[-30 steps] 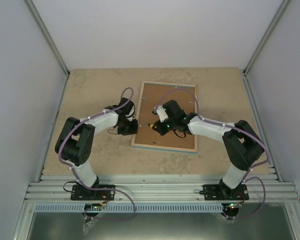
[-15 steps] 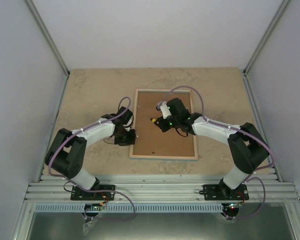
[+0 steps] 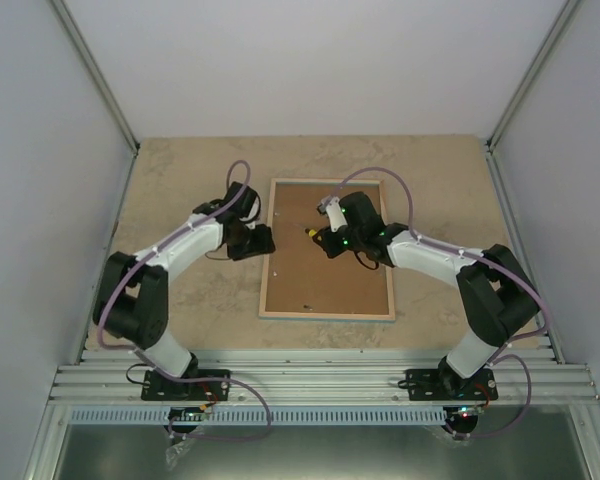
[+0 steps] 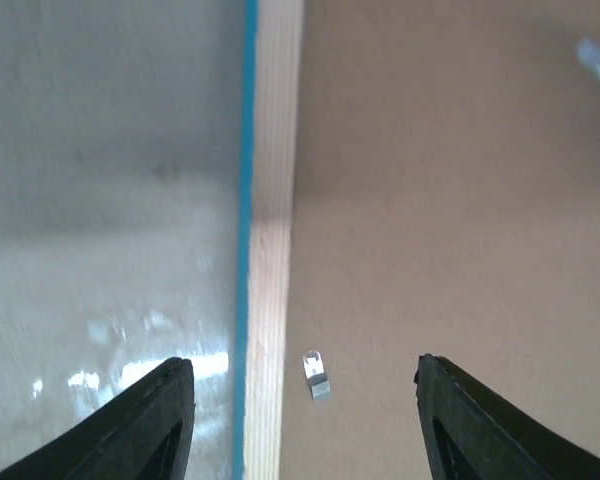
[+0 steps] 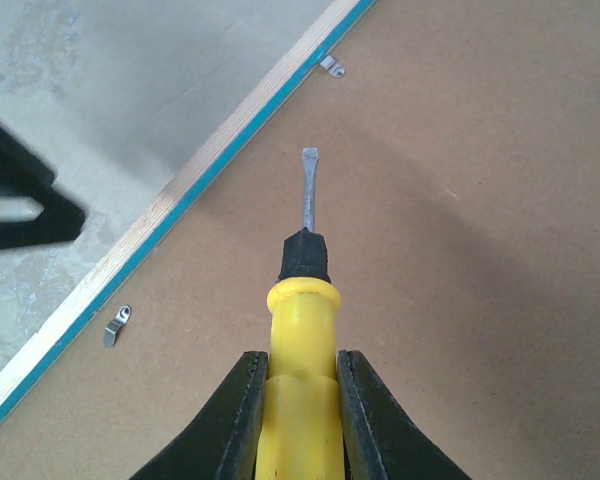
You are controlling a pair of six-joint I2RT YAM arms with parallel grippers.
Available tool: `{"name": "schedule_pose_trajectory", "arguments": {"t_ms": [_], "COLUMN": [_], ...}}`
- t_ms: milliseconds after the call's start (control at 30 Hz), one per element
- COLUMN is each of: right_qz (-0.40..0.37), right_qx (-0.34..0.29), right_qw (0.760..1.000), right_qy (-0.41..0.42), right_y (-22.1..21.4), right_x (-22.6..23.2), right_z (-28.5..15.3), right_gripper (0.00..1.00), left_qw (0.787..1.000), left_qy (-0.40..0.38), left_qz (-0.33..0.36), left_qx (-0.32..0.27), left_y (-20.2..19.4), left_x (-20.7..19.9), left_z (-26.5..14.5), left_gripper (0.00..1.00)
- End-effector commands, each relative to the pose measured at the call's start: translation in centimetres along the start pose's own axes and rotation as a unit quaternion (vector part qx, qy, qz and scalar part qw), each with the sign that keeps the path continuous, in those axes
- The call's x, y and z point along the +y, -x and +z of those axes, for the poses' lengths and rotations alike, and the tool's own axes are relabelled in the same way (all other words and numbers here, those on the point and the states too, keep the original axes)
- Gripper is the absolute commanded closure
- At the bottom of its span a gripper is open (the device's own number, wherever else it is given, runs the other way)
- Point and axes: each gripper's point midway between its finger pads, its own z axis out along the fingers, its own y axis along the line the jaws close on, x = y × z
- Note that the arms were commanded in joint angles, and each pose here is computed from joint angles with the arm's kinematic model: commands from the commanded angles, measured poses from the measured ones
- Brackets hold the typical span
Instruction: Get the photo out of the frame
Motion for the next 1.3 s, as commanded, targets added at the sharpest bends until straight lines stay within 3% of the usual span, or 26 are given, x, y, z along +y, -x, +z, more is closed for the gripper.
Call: {"name": "schedule_pose_trajectory", "arguments": {"t_ms": [0,333,500,800,1033,1267], "right_qz": [-0.004,0.000,0.002,0.003,0.004,0.008], "right_qx": [-0.021,-0.023,-0.026,-0.025,-0.019,-0.008], "right_qw": [1.000,1.000,1.000,1.000,1.000,1.000], "right_qy": [-0.004,-0.006,-0.007,0.001,0.007,0.017], "right_y": [1.0,1.3,1.6,2.4,3.3,3.1], "right_x": [-0.4,-1.1,-1.2,-1.2,-1.3,-1.2], "right_z": [0.0,0.8,1.2,3.0,4.5,5.9], "right_gripper": [0.99,1.00,1.00,1.00,0.99,1.00], "left_qw": [0.999,0.998,0.998,0.999,0.998,0.998], "left_qy": [0.015,0.048,0.052,0.040,0.033,0.028], "left_qz": [0.003,0.029,0.031,0.034,0.052,0.060], "left_qx": [-0.031,-0.022,-0.007,0.011,0.023,0.024], "left_y": [4.8,10.5,10.4,8.8,6.7,5.7], "left_x": [0.9,1.1,1.5,1.4,0.5,-0.4], "left_z": [1.0,5.4,6.7,7.2,7.0,6.4], "left_gripper": [0.37,0.40,0.47,0.74,0.83,0.84]}}
